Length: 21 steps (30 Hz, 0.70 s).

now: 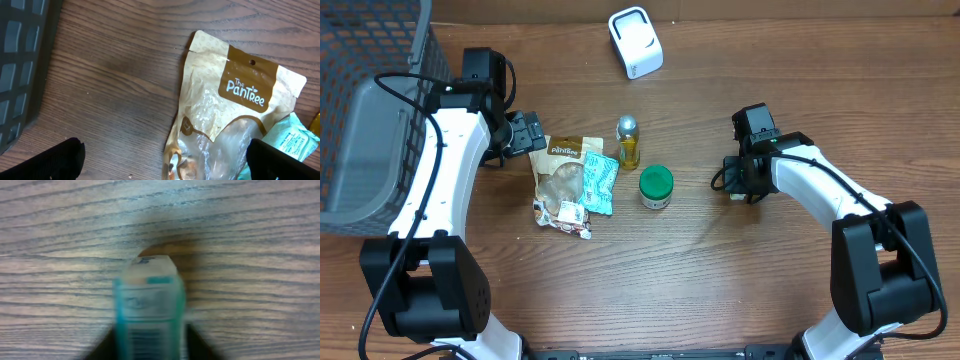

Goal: Scan the item barcode
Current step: 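Open the right gripper and raise it off the tissue pack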

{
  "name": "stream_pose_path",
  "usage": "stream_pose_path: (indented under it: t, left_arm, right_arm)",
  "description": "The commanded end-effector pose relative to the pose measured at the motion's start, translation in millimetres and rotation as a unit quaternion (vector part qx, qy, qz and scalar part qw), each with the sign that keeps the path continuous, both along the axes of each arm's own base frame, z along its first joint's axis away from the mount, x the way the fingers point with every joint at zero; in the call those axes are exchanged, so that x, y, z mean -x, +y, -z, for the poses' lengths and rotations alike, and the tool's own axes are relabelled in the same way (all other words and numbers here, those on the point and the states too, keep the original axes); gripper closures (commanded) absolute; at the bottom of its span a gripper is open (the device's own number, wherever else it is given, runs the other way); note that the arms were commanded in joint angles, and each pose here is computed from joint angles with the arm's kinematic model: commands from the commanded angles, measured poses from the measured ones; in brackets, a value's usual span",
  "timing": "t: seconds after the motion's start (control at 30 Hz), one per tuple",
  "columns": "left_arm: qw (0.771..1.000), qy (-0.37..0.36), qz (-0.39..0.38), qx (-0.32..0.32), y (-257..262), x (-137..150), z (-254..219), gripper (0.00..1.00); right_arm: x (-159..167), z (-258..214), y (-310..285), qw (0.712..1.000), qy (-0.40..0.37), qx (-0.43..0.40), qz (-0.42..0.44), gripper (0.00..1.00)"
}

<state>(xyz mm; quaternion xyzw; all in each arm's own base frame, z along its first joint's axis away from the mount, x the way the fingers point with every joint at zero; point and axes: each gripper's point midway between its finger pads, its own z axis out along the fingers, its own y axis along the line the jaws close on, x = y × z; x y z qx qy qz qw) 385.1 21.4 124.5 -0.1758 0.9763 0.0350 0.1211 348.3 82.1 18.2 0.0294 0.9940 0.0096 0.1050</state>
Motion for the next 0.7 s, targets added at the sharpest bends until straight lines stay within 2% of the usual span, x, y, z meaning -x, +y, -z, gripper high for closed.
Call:
stream_pose_path:
  t: [0.0,0.03,0.1,0.13,0.17,0.3,0.33,0.37,0.4,0.67]
  left_arm:
    - [1.0,-0.017,0.0,-0.003,0.7,-3.4,-11.5,0.0]
    - [1.0,-0.017,0.0,-0.003,0.7,-3.4,-11.5,0.0]
    - [1.0,-0.017,0.0,-0.003,0.7,-3.4,-11.5,0.0]
    - [1.0,-0.017,0.0,-0.003,0.7,-3.4,-11.5,0.0]
    - [1.0,-0.017,0.0,-0.002,0.7,-3.4,-11.5,0.0]
    - [1.0,-0.017,0.0,-0.002,0.7,-3.4,-11.5,0.0]
    - [1.0,-0.017,0.0,-0.002,0.7,-3.4,-11.5,0.0]
    - [1.0,-0.017,0.0,-0.003,0.7,-3.4,-11.5,0.0]
    - [1.0,-0.017,0.0,-0.002,0.7,-3.4,-11.5,0.0]
    - [1.0,-0.017,0.0,-0.002,0.7,-3.4,-11.5,0.0]
  right_arm:
    - [1.0,0.9,-0.9,1.0,0.0,0.004,0.0,0.4]
    - [1.2,0.9,-0.9,1.0,0.0,0.004,0.0,0.41]
    - [2.3,1.3,-1.2,1.0,0.002,0.004,0.0,0.49]
    - [3.2,1.6,-1.4,1.0,0.004,0.005,0.0,0.61]
    - [4.1,1.8,-1.7,1.0,0.006,0.005,0.0,0.66]
    - [7.0,5.7,-2.4,1.0,0.008,0.006,0.0,0.76]
    - [7.9,6.9,-2.6,1.0,0.009,0.006,0.0,0.76]
    - [8.1,7.6,-2.7,1.0,0.008,0.006,0.0,0.66]
    - [8.1,7.8,-2.7,1.0,0.008,0.006,0.0,0.48]
    - [-23.7,-15.9,3.0,0.999,-0.041,0.0,-0.003,0.46]
